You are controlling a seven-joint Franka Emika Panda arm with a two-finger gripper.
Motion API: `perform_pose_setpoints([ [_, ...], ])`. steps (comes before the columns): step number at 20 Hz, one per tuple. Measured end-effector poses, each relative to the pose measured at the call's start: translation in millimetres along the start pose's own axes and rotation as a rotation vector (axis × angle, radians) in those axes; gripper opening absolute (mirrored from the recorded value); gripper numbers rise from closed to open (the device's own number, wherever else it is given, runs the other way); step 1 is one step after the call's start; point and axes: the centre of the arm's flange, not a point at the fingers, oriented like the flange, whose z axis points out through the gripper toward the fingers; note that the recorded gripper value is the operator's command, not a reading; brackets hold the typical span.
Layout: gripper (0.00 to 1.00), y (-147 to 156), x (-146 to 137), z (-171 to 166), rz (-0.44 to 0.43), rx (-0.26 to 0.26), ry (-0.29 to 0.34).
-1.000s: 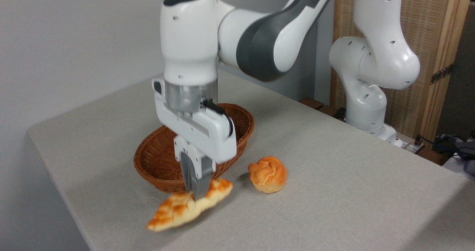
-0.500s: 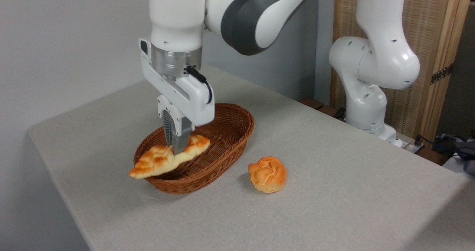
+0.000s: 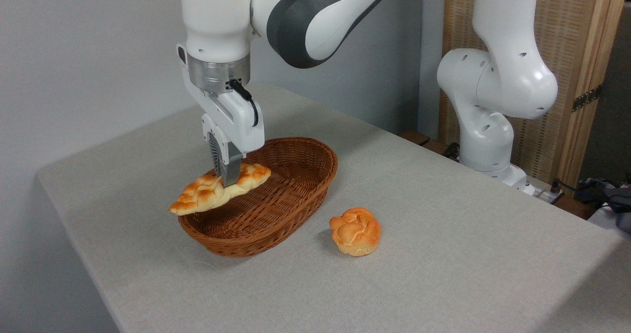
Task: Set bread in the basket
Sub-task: 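Lower the braided loaf into the basket and open the gripper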
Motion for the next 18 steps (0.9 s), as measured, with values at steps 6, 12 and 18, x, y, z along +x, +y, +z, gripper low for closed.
perform_pose_setpoints([
  [6,0.06,5.3,5.1,14.4,0.013,-0.020,-0.018],
  [12,0.35,4.6,4.9,15.9,0.012,-0.022,-0.020],
  [18,0.53,4.2,4.8,17.3,-0.002,-0.023,-0.021],
])
